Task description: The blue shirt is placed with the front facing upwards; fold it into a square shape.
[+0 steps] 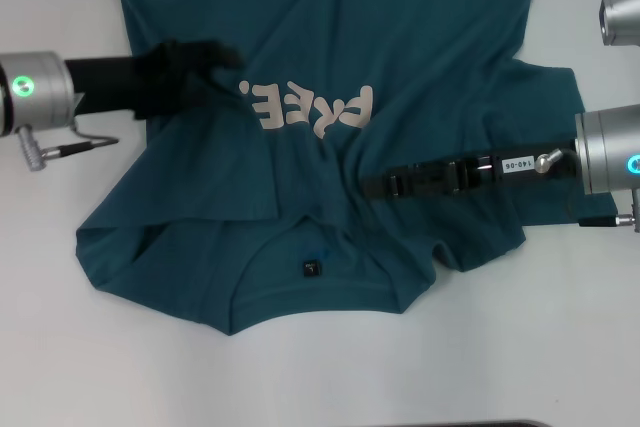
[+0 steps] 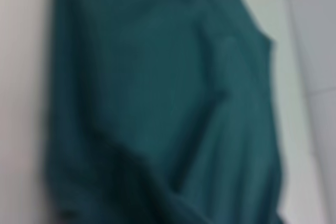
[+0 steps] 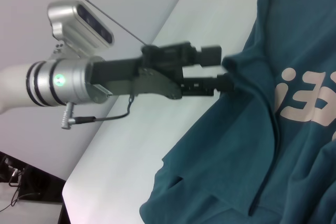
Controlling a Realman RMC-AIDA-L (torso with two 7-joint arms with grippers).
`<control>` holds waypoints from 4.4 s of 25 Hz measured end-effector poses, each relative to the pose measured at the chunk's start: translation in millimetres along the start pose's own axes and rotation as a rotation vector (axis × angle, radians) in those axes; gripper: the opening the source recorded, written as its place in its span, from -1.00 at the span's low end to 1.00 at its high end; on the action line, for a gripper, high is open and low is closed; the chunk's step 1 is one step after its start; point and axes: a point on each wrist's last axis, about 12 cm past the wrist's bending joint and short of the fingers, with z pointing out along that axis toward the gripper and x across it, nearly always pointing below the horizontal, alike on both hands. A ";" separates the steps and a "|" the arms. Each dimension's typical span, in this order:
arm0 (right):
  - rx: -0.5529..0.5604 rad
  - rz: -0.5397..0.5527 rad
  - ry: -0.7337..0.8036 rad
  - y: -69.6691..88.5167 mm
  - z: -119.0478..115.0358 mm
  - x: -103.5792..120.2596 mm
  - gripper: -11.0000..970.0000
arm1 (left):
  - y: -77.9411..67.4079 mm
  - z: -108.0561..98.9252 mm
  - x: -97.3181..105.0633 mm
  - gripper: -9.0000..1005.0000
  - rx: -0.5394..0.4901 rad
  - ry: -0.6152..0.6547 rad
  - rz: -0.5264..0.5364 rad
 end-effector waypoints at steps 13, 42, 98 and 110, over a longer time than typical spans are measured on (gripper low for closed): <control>0.006 0.003 -0.002 -1.0 -0.2 0.4 0.87 | 3.3 -23.0 0.2 0.56 0.138 -0.028 -0.008; 0.185 0.262 -0.229 -28.9 -122.1 9.2 0.87 | 45.5 -103.9 67.4 0.56 0.368 -0.009 0.032; 0.468 0.351 -0.153 -46.5 -123.8 -6.3 0.86 | 48.7 -107.2 62.6 0.56 0.356 -0.058 0.000; 0.437 0.329 -0.147 -43.8 -111.1 -13.5 0.86 | 47.4 -106.4 60.6 0.56 0.359 -0.060 -0.001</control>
